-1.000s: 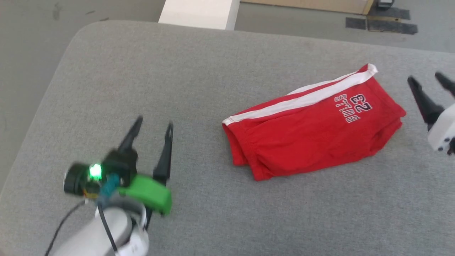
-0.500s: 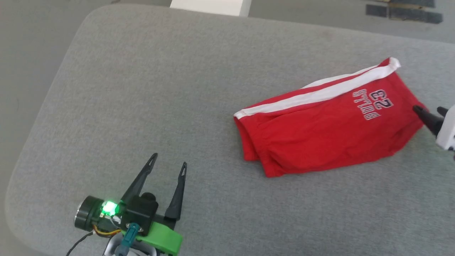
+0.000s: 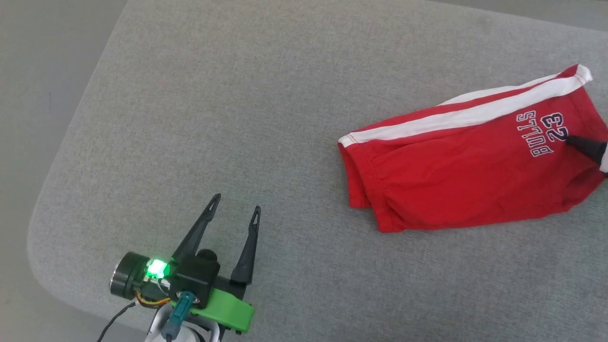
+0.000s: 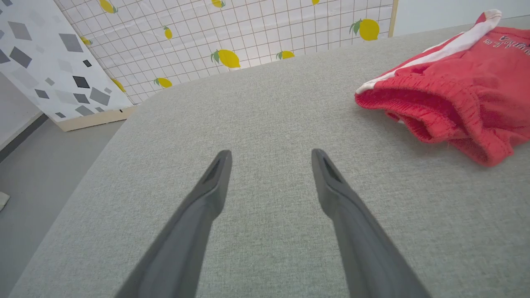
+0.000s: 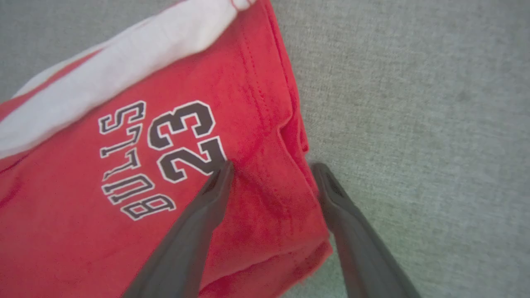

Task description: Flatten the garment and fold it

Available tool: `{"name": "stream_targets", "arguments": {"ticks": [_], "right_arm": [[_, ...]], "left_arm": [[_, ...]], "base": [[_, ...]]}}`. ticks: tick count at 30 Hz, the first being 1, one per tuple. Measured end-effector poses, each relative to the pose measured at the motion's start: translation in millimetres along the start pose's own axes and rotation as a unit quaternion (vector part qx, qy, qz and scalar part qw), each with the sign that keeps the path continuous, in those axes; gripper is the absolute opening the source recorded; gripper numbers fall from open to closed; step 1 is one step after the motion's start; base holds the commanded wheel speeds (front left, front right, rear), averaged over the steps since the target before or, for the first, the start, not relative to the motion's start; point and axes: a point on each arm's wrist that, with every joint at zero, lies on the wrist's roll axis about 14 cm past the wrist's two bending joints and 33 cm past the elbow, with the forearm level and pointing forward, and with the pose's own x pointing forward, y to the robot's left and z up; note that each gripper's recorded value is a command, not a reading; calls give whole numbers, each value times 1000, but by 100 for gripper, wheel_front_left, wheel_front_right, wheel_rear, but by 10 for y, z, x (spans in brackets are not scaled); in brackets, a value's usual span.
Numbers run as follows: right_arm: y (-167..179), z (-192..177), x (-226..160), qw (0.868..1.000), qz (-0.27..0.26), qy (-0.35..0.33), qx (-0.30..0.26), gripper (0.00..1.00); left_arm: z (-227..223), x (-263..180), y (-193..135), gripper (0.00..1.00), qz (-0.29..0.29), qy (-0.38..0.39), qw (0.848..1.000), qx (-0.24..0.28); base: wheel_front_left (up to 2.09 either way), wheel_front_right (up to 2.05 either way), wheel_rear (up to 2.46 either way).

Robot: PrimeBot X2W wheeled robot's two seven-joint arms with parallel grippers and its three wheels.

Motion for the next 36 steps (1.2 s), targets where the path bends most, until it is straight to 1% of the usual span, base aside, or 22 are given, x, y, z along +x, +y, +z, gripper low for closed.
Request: {"name": "stream_targets", "arguments": {"ticks": [3, 4, 5, 6, 7, 13, 18, 22, 25, 29, 32, 36], "right_arm": [[51, -43, 35, 1000, 5, 12, -11, 100], [78, -49, 39, 1000, 6, 14, -17, 95], [94, -63, 42, 1000, 7, 15, -19, 53], [109, -68, 41, 1000, 10, 14, -22, 23], [128, -69, 34, 1000, 12, 12, -25, 0], [233, -100, 8, 999, 26, -2, -28, 0], [187, -50, -66, 999, 21, -34, -19, 0], [104, -78, -147, 999, 14, -50, -4, 0], [-19, -127, -235, 998, 6, -57, 14, 0], [-271, -264, -389, 997, -15, -61, 50, 0], [-473, -400, -519, 994, -34, -63, 77, 0], [-795, -603, -725, 989, -74, -68, 111, 0]], "left_arm": [[-15, 11, 11, 100, 1, 2, 1000, -3], [-18, 18, 15, 100, 3, 3, 1000, -5], [-18, 24, 15, 100, 4, 2, 1000, -6], [-20, 31, 15, 100, 4, 2, 1000, -7], [-23, 38, 17, 100, 5, 2, 1000, -6], [-35, 58, -26, 100, -3, 2, 1000, -12], [-8, 54, -52, 100, -5, -4, 1000, -13], [3, 27, -74, 100, -9, -7, 1000, -10], [21, 21, -79, 100, -12, -11, 1000, -11], [61, 4, -109, 100, -16, -18, 1000, -13], [83, -13, -134, 100, -19, -22, 999, -15], [121, -13, -183, 100, -27, -29, 999, -16]], "base": [[0, 0, 0], [0, 0, 0], [0, 0, 0], [0, 0, 0], [0, 0, 0], [0, 0, 0], [0, 0, 0], [0, 0, 0], [0, 0, 0], [0, 0, 0], [0, 0, 0], [0, 0, 0]]}}
